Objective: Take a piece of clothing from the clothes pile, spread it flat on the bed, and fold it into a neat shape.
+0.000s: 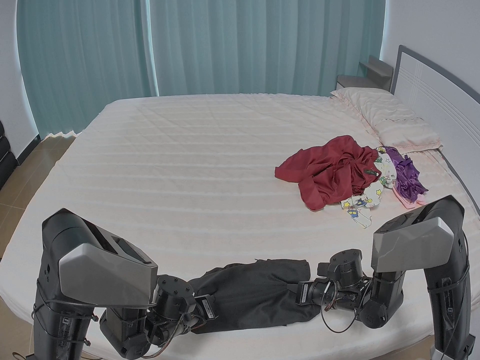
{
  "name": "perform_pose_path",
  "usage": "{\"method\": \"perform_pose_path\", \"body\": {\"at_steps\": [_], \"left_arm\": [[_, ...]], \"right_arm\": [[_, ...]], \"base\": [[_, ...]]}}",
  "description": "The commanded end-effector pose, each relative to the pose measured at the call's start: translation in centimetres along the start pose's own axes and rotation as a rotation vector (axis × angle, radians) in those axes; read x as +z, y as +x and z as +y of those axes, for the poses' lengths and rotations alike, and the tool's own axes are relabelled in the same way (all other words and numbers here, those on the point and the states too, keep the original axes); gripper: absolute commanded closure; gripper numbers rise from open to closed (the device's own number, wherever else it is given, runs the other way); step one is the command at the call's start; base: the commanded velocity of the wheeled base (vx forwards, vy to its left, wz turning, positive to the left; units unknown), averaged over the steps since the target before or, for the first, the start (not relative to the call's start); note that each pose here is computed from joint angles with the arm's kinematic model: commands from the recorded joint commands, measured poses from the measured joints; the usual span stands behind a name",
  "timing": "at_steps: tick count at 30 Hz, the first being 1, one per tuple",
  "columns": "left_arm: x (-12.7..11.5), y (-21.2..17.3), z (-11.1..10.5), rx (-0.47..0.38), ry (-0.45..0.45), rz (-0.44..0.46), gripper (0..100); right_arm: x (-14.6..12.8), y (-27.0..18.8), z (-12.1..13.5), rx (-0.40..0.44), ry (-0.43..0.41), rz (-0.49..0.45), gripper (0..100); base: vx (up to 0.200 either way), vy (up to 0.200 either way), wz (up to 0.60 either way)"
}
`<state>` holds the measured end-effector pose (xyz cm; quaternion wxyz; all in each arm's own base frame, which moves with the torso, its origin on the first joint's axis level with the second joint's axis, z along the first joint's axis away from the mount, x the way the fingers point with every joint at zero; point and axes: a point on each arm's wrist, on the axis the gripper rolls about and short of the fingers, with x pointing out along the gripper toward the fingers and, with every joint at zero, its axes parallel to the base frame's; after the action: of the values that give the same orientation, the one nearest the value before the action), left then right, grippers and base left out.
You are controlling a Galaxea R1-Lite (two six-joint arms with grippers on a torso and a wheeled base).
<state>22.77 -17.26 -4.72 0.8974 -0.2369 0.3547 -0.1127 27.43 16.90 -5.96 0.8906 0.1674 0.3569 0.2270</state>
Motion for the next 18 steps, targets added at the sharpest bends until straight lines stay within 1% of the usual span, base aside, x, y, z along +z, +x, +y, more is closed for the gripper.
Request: {"method": "perform_pose_path", "body": {"at_steps": [1,15,18], "left_arm": [[0.02,-0.04,-0.10,-0.004,0.001,-0.002,100],[-0.29,-0.10,0.03,0.003,0.004,0.010,100],[-0.49,-0.35,0.35,0.017,0.006,0.023,100]], "right_arm": [[0.04,-0.04,0.05,0.002,-0.001,-0.001,100],[0.19,-0.14,-0.14,-0.004,0.003,-0.005,100],[0.13,-0.11,-0.12,-0.003,0.001,-0.003,100]], "base": [[0.000,-0.200,0.00],[0.000,-0.200,0.00],[0.000,0.000,0.00]]}}
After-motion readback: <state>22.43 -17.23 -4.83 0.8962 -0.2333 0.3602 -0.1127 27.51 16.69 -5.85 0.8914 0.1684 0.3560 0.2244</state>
